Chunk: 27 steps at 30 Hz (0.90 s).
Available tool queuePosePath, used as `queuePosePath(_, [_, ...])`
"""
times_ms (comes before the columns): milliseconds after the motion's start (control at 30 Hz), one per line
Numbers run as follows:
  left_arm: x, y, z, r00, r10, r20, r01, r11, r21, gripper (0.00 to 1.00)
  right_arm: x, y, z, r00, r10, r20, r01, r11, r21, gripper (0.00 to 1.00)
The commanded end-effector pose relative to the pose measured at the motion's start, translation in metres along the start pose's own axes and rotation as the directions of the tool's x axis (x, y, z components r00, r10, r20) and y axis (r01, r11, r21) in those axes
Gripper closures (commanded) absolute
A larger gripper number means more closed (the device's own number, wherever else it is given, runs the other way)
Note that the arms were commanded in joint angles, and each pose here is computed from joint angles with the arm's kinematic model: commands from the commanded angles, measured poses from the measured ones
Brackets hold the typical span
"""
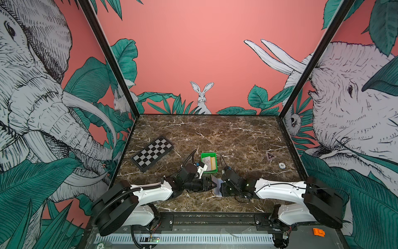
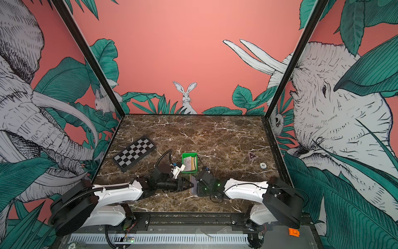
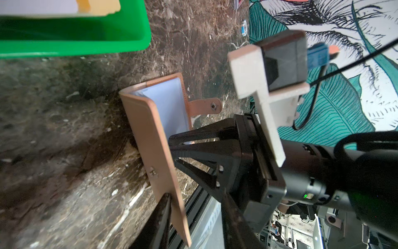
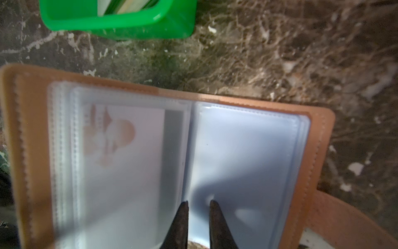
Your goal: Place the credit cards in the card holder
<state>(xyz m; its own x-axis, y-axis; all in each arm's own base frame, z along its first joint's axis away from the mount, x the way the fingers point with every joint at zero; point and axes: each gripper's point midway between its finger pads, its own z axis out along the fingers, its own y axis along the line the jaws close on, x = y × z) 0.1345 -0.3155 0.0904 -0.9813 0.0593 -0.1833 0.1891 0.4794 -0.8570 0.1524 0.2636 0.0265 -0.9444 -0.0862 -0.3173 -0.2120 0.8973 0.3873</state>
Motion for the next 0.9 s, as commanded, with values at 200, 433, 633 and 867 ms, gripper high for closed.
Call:
queuePosePath(200, [-0.007,-0.024,0.008,0.999,0.036,0.008,-0.036,0.998,0.052,0.60,0.005,-0.005,0.000,1.000,0.009,0.006,-0.009,1.000,-0.006,0.82])
queuePosePath(433, [-0.005,-0.022,0.014,0.999,0.034,-0.006,-0.033,0.998,0.047,0.60,0.004,-0.004,-0.003,1.000,0.009,0.010,-0.009,1.000,-0.016,0.82])
queuePosePath(633, [-0.003,-0.017,0.011,0.999,0.035,-0.006,-0.035,0.999,0.021,0.60,0.003,-0.001,-0.003,1.000,0.003,0.010,-0.003,1.000,-0.027,0.82])
queuePosePath(867, [-0.001,-0.009,0.005,0.999,0.048,-0.002,-0.048,0.998,-0.040,0.60,0.000,0.005,-0.006,1.000,-0.004,0.025,0.006,0.998,-0.056,0.81])
